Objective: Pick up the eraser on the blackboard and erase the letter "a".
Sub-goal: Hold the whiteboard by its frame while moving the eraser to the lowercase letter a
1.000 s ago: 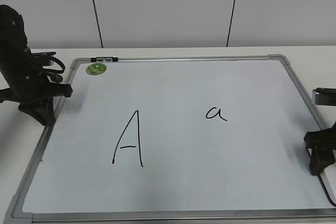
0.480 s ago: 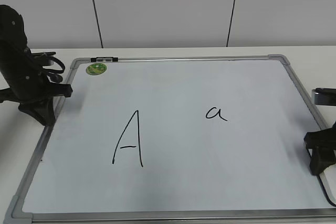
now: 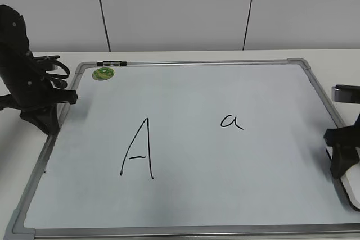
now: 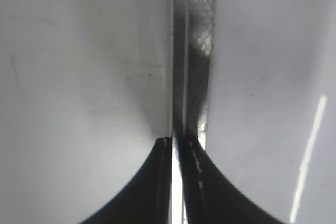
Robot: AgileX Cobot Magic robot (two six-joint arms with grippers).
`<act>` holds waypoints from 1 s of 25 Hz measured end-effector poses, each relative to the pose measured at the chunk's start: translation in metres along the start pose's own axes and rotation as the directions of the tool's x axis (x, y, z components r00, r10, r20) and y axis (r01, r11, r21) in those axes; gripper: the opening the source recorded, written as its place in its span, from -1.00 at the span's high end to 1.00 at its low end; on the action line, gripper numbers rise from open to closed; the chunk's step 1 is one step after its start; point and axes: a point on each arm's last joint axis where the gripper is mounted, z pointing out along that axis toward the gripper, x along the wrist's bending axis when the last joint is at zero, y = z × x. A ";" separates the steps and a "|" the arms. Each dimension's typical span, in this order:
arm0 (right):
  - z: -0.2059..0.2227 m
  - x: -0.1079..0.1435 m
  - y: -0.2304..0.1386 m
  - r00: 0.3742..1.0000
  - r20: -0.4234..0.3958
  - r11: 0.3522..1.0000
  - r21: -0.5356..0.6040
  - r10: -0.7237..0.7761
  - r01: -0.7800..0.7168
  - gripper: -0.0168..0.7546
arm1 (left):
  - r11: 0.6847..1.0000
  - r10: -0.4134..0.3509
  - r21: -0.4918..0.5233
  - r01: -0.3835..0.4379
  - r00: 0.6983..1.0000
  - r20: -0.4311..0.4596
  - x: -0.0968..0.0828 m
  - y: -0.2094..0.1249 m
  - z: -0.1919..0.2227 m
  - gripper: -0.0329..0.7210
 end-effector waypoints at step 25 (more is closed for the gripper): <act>-0.023 0.110 0.107 0.964 -0.011 0.964 -0.025 -0.264 0.264 -0.41 | 1.000 -0.002 0.000 0.002 1.000 0.003 0.000 0.000 0.000 0.84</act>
